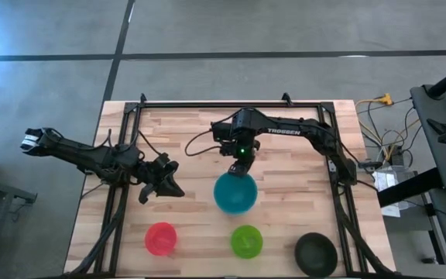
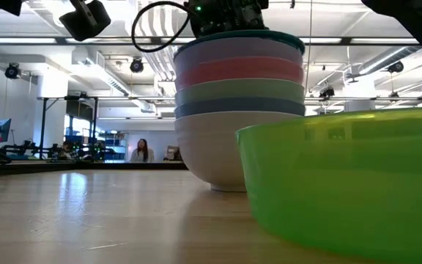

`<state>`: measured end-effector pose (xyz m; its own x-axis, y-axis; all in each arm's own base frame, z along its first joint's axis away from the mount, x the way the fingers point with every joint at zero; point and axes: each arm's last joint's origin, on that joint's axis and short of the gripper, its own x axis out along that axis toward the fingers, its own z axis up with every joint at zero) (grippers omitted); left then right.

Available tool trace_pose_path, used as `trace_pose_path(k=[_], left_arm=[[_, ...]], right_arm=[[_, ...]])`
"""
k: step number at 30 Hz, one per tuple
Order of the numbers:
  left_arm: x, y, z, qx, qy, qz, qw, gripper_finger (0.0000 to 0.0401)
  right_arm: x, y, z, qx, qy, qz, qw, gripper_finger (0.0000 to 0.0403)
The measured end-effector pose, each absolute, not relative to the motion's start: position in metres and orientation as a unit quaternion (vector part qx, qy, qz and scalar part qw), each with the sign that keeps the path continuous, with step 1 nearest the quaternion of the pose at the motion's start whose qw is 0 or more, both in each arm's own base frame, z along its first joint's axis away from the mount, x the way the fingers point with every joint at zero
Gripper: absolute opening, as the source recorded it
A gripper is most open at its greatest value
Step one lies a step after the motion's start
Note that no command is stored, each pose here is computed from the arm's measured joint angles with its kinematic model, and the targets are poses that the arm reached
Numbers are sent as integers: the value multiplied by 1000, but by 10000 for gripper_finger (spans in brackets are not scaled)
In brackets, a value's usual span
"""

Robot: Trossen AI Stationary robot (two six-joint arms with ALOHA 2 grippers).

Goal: Nest bowls inside each other
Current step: Stack the blue bowl on top of the purple bowl

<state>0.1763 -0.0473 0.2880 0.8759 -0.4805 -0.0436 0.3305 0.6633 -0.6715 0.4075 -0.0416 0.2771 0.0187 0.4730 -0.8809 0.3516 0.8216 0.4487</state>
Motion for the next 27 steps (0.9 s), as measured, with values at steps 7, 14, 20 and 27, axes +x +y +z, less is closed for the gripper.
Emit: trace_pose_path(k=[7,14,20,27], left_arm=[[176,-47,288,-344,109,-224,905,2],[176,-47,288,-345,107,-220,906,2],[177,-47,290,-346,97,-213,909,2],[177,-46,290,-359,97,-209,905,2]], right_arm=[[407,-36,275,277,707,38,650,54],[408,-27,274,249,712,28,656,96],[408,-25,274,210,717,-5,665,132],[405,-24,285,201,706,-1,679,183]])
